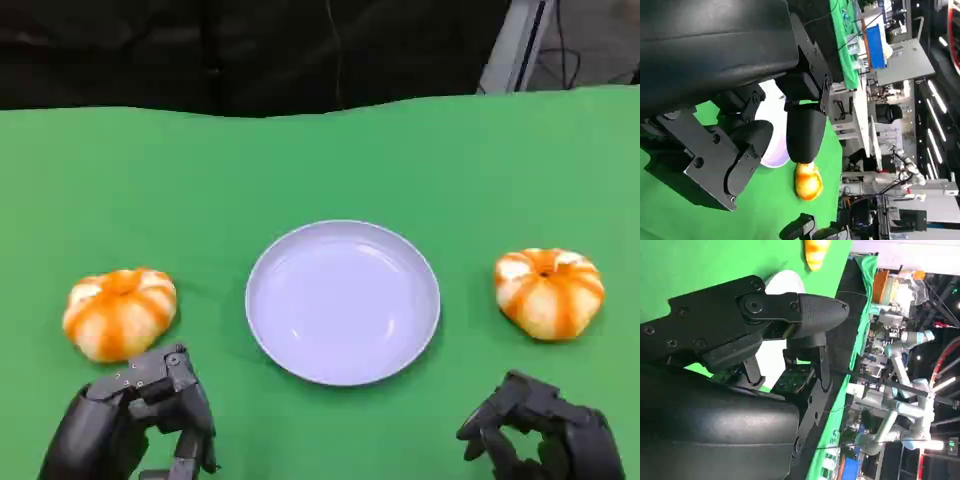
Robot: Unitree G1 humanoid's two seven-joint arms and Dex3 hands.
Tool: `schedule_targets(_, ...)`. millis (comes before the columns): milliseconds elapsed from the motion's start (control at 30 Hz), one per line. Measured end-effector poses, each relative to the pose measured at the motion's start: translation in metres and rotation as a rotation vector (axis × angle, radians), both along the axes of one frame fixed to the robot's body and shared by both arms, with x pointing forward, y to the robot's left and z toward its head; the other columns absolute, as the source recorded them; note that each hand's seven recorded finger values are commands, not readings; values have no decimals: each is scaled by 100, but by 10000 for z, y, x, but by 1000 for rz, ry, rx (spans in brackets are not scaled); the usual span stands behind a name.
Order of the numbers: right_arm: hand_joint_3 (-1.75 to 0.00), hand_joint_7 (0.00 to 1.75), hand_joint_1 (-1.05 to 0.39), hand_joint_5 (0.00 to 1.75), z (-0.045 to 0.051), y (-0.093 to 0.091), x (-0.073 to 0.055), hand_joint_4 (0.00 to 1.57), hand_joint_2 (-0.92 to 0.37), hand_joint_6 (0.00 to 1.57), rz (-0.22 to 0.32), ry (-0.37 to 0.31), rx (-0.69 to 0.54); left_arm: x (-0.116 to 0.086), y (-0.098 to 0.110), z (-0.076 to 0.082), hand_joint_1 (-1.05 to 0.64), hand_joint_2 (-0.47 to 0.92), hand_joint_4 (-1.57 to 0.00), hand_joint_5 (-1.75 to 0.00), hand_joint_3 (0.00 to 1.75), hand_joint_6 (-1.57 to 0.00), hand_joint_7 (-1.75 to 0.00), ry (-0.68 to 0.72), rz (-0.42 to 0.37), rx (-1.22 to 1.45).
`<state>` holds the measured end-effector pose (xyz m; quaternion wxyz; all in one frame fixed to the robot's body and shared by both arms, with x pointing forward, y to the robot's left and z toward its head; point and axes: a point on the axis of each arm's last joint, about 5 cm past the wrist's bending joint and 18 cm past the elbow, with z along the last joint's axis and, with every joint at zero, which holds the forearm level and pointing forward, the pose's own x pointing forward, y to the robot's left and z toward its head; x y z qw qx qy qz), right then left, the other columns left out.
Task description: Grasp the bread from the table and place it into the plate.
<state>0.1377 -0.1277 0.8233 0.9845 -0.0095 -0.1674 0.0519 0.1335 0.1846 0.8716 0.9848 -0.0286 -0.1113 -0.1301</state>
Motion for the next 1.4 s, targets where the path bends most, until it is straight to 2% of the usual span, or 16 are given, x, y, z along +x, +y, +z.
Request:
schedule_targets(567,-50,120,-74,151,15,4,7,89,-89,92,0,2,0,-6,-3,-2,2,35,-87,-175,161,-75,-169,9,-4,16)
schedule_targets(733,-49,120,-73,150,12,4,2,89,-89,91,-1,3,0,-5,1,-2,-1,46,-73,-170,140,-66,-157,9,-4,5)
schedule_targets(800,-49,120,-73,150,11,4,0,89,-89,91,-1,4,-1,-1,5,1,-9,61,-67,-136,99,-66,-117,5,-7,-2)
schedule_targets(833,-49,120,-73,150,11,4,-1,89,-89,91,-1,4,-1,4,10,5,-10,64,-67,-130,92,-67,-110,2,-8,-1)
schedule_targets(900,-49,120,-73,150,11,5,-1,89,-89,91,0,4,-1,14,33,19,-11,74,-58,-111,70,-65,-76,-9,-11,16)
schedule_targets(933,-48,119,-73,150,11,6,0,89,-89,91,0,4,0,17,57,27,-11,76,-57,-109,66,-65,-70,-10,-11,38)
schedule_targets(1000,-48,118,-72,149,11,10,-1,89,-89,91,-1,5,2,19,115,44,-17,87,-51,-96,43,-63,-45,-11,-11,92)
schedule_targets(1067,-47,118,-73,149,11,15,-1,89,-89,92,-2,6,8,29,173,71,-24,91,-50,-81,31,-63,-27,-17,-17,166)
schedule_targets(1200,-47,118,-73,150,14,33,1,89,-89,92,-2,6,14,72,248,136,-35,92,-50,-59,21,-62,-10,-48,-14,309)
schedule_targets(1333,-47,119,-72,151,21,42,6,89,-90,92,-1,5,16,109,284,183,-37,92,-50,-54,20,-62,-7,-76,-2,406)
schedule_targets(1400,-47,119,-71,150,26,42,8,88,-89,91,-2,5,16,122,281,195,-49,92,-43,-48,20,-54,-3,-85,1,452)
